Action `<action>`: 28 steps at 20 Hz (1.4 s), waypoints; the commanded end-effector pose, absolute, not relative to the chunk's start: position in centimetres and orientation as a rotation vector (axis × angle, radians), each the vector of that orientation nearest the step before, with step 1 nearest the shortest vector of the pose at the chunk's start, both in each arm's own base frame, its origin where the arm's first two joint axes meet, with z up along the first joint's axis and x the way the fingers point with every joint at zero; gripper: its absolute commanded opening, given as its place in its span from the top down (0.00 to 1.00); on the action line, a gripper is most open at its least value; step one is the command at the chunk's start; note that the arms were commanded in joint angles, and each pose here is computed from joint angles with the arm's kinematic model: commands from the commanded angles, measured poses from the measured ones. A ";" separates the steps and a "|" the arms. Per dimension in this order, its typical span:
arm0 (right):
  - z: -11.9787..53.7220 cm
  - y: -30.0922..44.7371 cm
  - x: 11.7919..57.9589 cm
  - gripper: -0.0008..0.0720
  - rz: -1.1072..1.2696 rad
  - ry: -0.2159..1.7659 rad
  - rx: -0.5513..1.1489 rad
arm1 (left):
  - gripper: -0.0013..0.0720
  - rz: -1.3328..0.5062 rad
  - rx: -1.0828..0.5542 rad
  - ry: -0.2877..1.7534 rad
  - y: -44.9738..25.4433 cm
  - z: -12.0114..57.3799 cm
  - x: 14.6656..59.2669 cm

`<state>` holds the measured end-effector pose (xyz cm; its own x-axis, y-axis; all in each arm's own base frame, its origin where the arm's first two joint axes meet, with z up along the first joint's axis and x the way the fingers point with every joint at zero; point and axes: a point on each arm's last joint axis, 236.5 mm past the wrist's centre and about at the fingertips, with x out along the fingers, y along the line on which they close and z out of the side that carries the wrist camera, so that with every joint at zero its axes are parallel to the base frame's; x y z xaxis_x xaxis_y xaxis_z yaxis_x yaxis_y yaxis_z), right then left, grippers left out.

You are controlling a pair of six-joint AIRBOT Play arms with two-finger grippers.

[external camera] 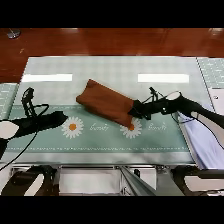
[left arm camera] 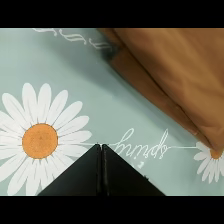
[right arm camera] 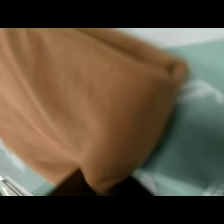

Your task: Fold the shirts.

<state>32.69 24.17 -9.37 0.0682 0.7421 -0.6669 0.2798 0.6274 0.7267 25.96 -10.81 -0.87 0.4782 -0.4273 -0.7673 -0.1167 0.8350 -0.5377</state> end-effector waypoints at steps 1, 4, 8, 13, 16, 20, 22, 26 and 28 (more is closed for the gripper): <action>-5.9 29.3 34.0 0.95 0.663 1.493 0.780 | 0.95 -0.201 -0.582 1.055 -10.8 -0.8 26.3; 1.4 29.1 38.9 0.95 0.723 1.354 0.576 | 0.95 -0.201 -0.582 1.055 -10.8 -0.8 26.3; 12.0 23.4 44.1 0.95 0.586 1.186 0.306 | 0.95 -0.201 -0.582 1.055 -10.8 -0.8 26.3; 18.6 11.7 42.5 0.95 0.365 1.218 0.251 | 0.95 -0.204 -0.581 1.067 -10.9 -0.9 26.1; 20.4 5.3 40.0 0.95 0.219 1.237 0.321 | 0.95 -0.210 -0.579 1.091 -11.1 -1.1 25.6; 22.7 -4.6 35.7 0.95 -0.077 1.172 0.488 | 0.95 -0.211 -0.579 1.092 -11.1 -1.1 25.6; 22.9 -8.7 32.2 0.95 -0.222 1.141 0.560 | 0.95 -0.210 -0.580 1.088 -11.1 -1.1 25.7; 20.4 -15.7 21.7 0.95 -0.574 1.177 0.523 | 0.95 -0.204 -0.581 1.067 -10.9 -0.9 26.1; 17.1 -17.4 15.1 0.95 -0.748 1.292 0.492 | 0.95 -0.199 -0.583 1.048 -10.8 -0.7 26.5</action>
